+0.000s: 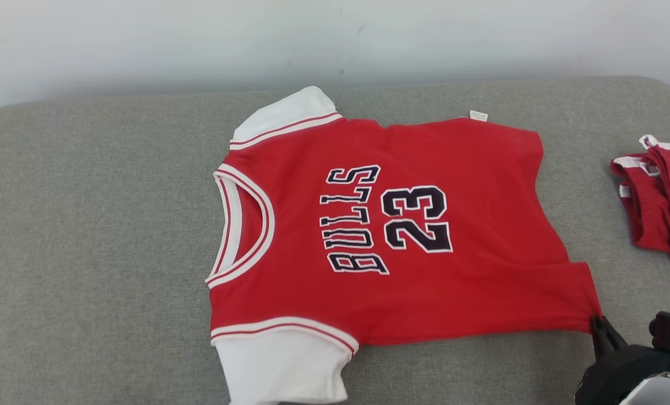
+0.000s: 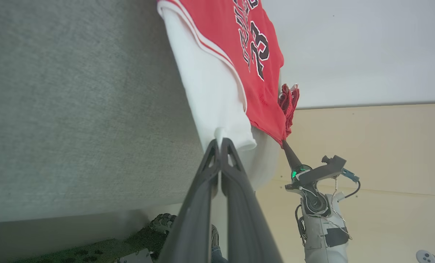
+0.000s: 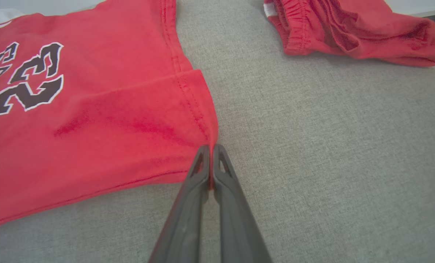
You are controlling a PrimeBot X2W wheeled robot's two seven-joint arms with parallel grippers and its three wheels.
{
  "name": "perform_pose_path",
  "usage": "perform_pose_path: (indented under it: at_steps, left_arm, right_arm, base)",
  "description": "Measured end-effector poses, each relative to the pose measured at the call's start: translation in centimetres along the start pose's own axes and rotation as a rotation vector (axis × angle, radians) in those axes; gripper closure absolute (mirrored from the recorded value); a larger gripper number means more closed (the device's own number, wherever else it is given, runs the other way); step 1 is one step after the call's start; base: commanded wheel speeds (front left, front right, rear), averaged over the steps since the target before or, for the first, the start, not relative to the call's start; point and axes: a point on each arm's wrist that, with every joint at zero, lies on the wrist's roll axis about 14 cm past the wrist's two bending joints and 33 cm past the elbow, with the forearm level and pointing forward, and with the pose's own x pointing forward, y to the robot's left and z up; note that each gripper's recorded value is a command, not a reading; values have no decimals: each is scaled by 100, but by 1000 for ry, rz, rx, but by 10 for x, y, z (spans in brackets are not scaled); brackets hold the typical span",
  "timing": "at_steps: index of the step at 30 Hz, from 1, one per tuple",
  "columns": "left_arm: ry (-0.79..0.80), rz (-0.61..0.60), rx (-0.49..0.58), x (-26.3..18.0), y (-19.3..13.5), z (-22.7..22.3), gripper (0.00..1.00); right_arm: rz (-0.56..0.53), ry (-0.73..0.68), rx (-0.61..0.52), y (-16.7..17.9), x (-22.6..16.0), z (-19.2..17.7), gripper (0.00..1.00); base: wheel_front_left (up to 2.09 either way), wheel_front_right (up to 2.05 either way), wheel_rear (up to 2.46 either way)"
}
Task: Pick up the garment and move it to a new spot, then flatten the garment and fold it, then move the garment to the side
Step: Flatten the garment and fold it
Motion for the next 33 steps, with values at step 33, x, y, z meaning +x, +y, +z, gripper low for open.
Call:
perform_pose_path:
  at_steps: [33]
  left_arm:
    - [-307, -150, 383, 52, -43, 55, 100]
  right_arm:
    - [33, -58, 68, 6, -4, 5, 100]
  base:
    - [0, 0, 0]
